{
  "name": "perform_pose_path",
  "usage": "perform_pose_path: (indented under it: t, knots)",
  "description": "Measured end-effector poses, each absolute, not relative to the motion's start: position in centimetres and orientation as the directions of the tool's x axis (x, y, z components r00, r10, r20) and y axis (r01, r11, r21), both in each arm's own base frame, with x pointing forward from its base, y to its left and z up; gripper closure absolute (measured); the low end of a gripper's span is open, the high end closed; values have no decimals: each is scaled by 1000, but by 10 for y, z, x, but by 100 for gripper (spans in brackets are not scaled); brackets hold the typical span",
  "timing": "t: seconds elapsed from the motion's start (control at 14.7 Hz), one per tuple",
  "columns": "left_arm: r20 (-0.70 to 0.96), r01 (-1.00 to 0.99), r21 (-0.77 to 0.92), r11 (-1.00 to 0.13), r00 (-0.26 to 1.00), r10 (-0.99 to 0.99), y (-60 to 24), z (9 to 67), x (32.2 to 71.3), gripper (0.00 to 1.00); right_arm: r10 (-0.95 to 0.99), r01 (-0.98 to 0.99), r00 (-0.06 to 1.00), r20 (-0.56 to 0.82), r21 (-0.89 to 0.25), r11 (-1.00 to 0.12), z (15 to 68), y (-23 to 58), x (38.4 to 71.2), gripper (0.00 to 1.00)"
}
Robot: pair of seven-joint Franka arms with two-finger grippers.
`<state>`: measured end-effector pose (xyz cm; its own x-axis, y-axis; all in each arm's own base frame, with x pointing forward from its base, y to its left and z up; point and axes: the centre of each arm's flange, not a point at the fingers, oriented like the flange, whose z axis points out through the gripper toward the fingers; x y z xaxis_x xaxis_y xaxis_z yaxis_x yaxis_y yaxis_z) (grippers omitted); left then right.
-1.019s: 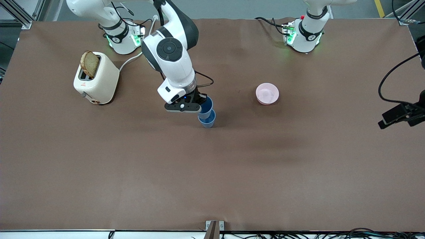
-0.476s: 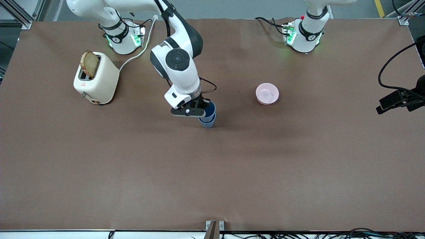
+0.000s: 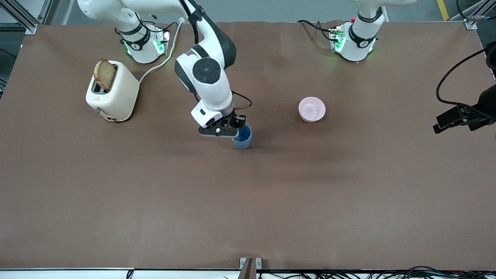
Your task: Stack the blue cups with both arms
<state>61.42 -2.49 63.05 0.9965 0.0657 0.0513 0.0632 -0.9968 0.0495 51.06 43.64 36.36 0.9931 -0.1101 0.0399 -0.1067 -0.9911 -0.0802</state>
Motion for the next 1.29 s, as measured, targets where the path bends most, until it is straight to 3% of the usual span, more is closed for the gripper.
perform_pose_path:
  t: [0.2, 0.34, 0.54, 0.82, 1.29]
  knots:
    - [51, 57, 50, -997, 997, 60, -28, 630, 614, 0, -188, -182, 980, 60, -93, -979, 422, 384, 539, 14]
    - [50, 58, 50, -997, 997, 61, -28, 630, 614, 0, -232, -225, 970, 75, -95, -970, 477, 313, 562, 0]
    - [44, 59, 49, -997, 997, 61, -28, 629, 613, 0, -272, -270, 956, 112, -39, -962, 534, 195, 581, 0]
    - [41, 58, 49, -997, 997, 60, -28, 628, 613, 0, -258, -260, 961, 99, 8, -966, 559, 83, 586, 0]
    - [37, 66, 49, -997, 997, 68, -27, 626, 613, 0, -168, -168, 986, 17, 32, -985, 625, -47, 535, 0]
